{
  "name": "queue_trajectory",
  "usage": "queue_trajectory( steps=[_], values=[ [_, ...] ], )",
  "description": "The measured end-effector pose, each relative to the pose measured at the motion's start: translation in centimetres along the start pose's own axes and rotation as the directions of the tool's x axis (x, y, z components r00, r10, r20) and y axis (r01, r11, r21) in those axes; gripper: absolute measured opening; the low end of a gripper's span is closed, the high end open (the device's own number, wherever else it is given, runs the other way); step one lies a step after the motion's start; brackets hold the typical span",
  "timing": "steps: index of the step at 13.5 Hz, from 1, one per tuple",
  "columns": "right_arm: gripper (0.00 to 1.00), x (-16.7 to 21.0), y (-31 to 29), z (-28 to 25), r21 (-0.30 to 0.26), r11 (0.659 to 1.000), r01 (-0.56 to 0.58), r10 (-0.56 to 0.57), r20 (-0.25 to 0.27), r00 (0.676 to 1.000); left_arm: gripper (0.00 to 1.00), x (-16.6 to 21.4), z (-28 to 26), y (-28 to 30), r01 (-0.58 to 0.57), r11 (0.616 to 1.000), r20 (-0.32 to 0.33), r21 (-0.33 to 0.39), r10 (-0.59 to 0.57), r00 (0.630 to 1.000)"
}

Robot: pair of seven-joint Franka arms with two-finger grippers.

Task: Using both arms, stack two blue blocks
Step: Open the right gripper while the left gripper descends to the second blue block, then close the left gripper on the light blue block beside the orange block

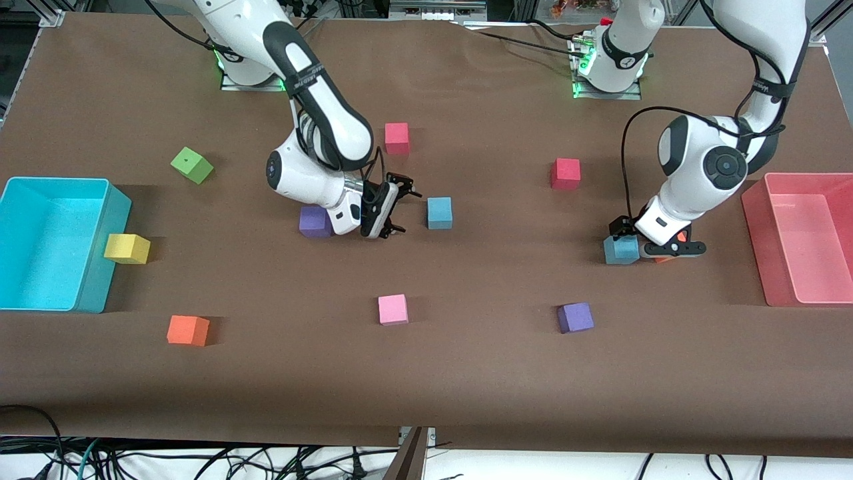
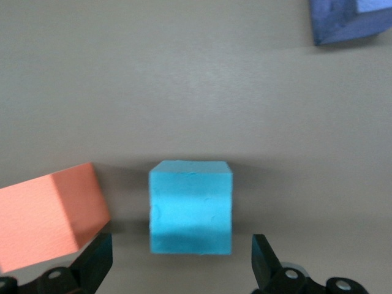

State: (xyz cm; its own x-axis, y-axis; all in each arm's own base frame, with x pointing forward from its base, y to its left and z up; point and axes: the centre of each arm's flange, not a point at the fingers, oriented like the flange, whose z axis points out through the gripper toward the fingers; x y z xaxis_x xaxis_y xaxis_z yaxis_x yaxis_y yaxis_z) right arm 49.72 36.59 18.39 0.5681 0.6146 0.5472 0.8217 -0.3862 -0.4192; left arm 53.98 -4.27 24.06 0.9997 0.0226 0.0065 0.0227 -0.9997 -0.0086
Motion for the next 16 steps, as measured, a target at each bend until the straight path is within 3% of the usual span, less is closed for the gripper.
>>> queue_trajectory(
  steps=[4, 8, 16],
  values=[
    [1.00, -1.4, 0.6, 1.1, 0.004, 0.992, 0.125, -0.125, -0.018, 0.992, 1.00, -0.1, 2.5, 1.6, -0.029, 1.000, -0.008, 0.000, 0.029, 1.000],
    [1.00, -2.3, 0.0, 2.5, 0.006, 0.976, 0.216, -0.215, -0.084, 0.973, 1.00, 0.0, 2.7, 1.5, -0.033, 0.999, -0.011, 0.001, 0.033, 0.999],
    [1.00, -2.6, -0.9, 3.6, 0.025, 0.955, 0.295, -0.292, -0.088, 0.952, 1.00, 0.0, 2.7, 0.9, -0.026, 1.000, -0.013, 0.004, 0.027, 1.000]
  ],
)
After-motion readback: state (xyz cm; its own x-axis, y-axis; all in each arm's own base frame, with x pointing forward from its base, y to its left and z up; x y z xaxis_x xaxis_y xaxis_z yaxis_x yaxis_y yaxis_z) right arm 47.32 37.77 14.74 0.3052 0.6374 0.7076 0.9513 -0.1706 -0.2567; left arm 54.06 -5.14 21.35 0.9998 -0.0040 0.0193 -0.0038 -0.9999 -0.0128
